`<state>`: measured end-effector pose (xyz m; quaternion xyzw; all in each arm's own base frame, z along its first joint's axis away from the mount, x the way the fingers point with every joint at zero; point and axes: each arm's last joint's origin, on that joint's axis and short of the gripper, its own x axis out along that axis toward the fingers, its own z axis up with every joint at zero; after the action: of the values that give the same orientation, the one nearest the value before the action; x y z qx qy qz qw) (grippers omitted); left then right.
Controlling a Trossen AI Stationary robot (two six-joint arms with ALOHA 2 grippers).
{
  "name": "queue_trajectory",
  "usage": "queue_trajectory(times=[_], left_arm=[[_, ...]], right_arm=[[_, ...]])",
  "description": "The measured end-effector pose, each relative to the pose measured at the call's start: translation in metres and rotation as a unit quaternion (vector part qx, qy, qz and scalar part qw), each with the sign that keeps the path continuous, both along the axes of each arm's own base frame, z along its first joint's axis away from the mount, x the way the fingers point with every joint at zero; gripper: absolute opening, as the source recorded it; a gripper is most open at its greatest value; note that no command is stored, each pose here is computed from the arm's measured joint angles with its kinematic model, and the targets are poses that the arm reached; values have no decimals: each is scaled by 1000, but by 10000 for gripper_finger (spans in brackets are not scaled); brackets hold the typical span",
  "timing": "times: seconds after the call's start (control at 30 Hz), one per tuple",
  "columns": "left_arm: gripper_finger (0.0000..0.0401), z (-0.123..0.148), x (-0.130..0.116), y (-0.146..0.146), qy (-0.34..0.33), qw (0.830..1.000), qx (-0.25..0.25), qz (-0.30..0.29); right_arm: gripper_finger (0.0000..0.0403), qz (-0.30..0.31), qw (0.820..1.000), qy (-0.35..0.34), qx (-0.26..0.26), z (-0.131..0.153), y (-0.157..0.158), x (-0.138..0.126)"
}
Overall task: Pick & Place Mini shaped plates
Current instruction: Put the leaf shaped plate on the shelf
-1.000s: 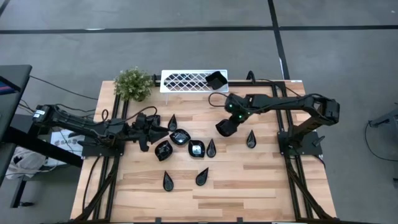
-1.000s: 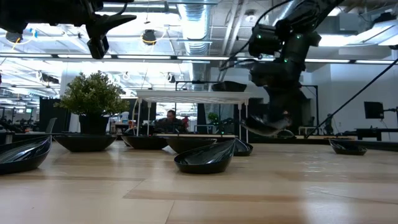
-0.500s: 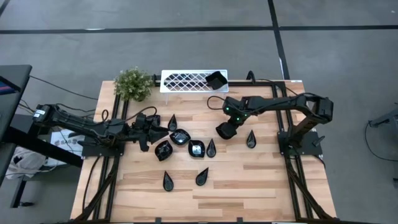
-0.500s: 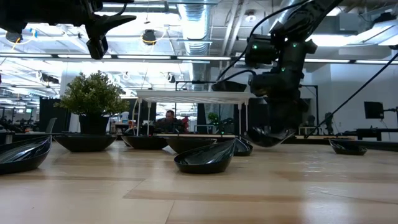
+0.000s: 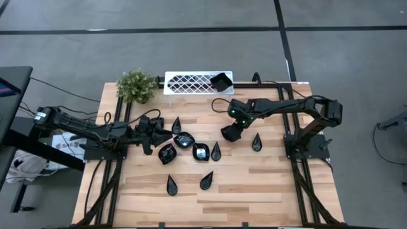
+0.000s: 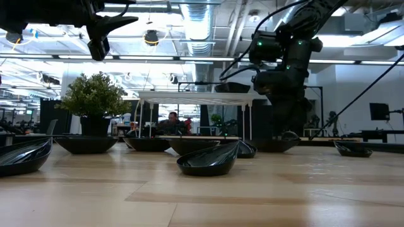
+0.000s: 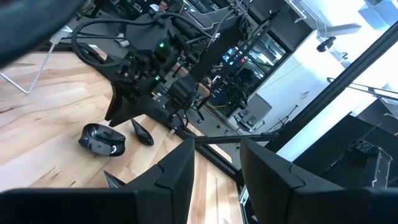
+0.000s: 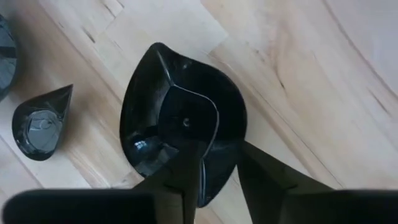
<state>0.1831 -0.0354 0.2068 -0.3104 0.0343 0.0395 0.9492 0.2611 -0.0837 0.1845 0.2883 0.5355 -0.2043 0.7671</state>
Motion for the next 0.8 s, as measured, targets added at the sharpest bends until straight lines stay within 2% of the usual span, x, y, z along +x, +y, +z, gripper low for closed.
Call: queue_trajectory(times=[0.43, 0.8], left_arm=[[131, 0, 0, 0, 0, 1000, 2, 0], [131, 0, 0, 0, 0, 1000, 2, 0]], right_arm=[[120, 1, 1000, 7, -13, -1, -1, 0], [201, 15, 1000, 11, -16, -1, 0, -1]])
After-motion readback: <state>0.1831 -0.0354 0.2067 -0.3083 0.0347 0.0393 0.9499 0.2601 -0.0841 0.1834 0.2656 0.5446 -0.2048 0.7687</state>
